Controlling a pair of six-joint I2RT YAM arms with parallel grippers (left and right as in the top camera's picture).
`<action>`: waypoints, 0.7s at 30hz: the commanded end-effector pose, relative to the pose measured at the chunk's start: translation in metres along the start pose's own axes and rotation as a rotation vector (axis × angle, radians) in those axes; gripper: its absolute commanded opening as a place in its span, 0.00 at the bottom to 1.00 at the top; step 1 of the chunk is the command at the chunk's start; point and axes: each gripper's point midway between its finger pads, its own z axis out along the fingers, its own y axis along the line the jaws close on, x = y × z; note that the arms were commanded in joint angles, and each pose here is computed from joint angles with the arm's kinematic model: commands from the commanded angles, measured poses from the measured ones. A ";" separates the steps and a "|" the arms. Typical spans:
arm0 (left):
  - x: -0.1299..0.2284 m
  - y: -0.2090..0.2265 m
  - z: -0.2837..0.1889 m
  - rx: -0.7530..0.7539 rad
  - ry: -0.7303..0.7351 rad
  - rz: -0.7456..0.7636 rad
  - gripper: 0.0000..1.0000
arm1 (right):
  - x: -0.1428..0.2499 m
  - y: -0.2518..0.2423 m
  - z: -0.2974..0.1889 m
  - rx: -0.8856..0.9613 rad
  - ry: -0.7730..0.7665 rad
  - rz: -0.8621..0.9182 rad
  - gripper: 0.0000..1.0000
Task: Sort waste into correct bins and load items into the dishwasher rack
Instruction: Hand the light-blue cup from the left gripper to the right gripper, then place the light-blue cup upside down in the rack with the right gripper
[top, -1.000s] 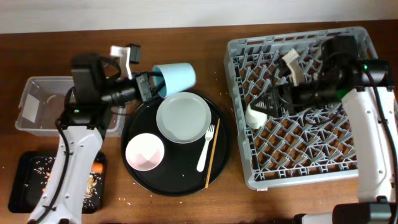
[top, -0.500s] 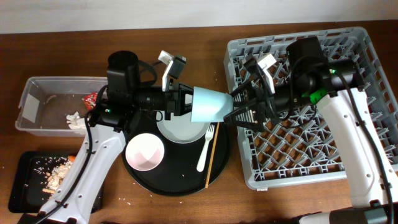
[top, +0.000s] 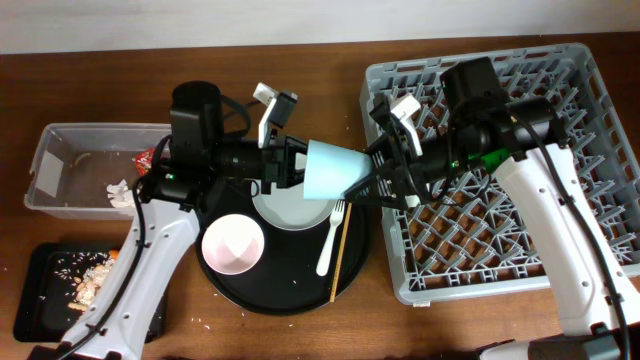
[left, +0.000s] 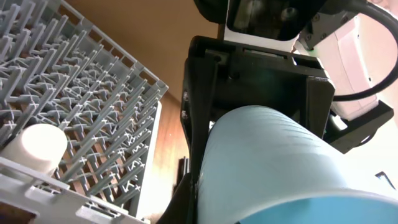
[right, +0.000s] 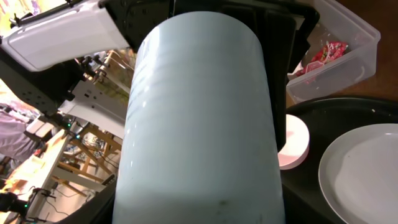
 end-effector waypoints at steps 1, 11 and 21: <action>0.023 0.019 0.002 -0.065 0.035 -0.080 0.01 | -0.018 0.018 0.000 -0.058 -0.057 -0.125 0.50; 0.054 0.051 -0.005 -0.261 0.084 -0.227 0.22 | -0.035 0.005 -0.007 -0.022 -0.100 -0.120 0.45; 0.046 0.093 -0.042 -0.494 0.017 -0.237 0.42 | -0.015 -0.052 -0.014 0.310 0.027 -0.009 0.41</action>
